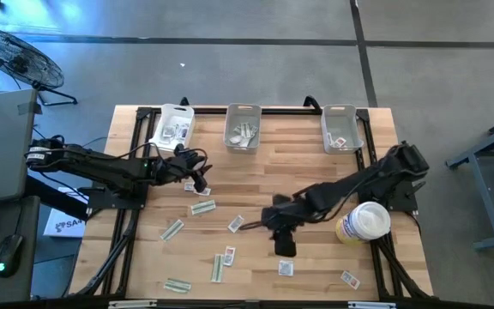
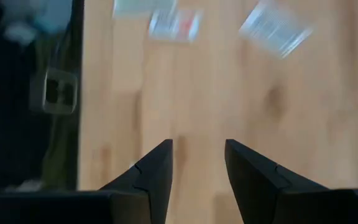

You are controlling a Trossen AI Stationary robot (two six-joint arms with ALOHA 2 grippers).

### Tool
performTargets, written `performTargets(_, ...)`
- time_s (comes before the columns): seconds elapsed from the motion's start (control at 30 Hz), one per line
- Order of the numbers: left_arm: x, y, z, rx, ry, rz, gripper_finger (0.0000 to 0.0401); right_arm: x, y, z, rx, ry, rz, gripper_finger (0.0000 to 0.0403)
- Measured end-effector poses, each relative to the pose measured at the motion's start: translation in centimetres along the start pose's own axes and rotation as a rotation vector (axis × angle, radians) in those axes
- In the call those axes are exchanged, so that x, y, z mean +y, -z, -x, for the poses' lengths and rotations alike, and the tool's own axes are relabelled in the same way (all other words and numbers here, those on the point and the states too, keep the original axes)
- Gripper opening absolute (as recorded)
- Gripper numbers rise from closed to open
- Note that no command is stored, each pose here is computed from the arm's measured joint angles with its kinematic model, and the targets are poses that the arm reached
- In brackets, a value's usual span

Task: Pick & Place First Aid Supplies
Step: Put the blue pad into the white bin

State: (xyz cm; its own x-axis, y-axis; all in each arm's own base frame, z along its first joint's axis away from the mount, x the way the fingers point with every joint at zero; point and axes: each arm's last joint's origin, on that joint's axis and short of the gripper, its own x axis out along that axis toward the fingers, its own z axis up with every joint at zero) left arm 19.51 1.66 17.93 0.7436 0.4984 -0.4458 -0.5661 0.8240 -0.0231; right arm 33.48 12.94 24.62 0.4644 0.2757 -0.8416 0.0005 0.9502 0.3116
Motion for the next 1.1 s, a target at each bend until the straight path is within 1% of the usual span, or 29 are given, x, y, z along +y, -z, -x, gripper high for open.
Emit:
performTargets(0.07,0.1,0.1,0.0,0.009,-0.020,-0.016,0.0160,0.1,0.5,-1.6,0.084,-0.040,-0.004,0.0140)
performTargets(0.13,0.1,0.3,0.0,0.021,-0.026,-0.024,0.0160,0.4,1.1,-3.0,0.134,-0.054,0.005,0.0140)
performTargets(0.2,0.2,0.4,0.0,0.031,-0.029,-0.030,0.0160,1.0,1.6,-4.3,0.162,-0.058,0.063,0.0140)
performTargets(0.3,0.3,0.7,0.0,0.059,-0.037,-0.047,0.0160,2.0,2.6,-5.9,0.184,-0.045,0.185,0.0140)
performTargets(0.43,0.3,0.7,0.0,0.062,-0.033,-0.046,0.0160,3.5,3.9,-7.5,0.192,-0.020,0.241,0.0140)
performTargets(0.53,0.2,0.7,0.0,0.070,-0.001,-0.010,0.0160,4.7,4.7,-8.5,0.171,-0.002,0.308,0.0140)
performTargets(0.63,0.1,0.7,0.0,0.080,0.030,0.002,0.0160,5.5,5.5,-9.2,0.162,0.022,0.365,0.0140)
performTargets(0.7,0.1,0.7,0.0,0.082,0.035,0.002,0.0160,5.7,6.1,-9.7,0.181,0.042,0.404,0.0140)
performTargets(0.83,0.0,0.7,0.0,0.093,0.064,0.005,0.0160,6.0,6.7,-10.1,0.190,0.070,0.443,0.0135)
performTargets(0.97,-0.2,0.8,0.0,0.110,0.113,0.009,0.0160,6.1,6.9,-10.1,0.183,0.101,0.472,0.0120)
performTargets(1.1,-0.2,0.8,0.1,0.111,0.122,0.009,0.0160,5.9,7.2,-10.3,0.217,0.110,0.469,0.0097)
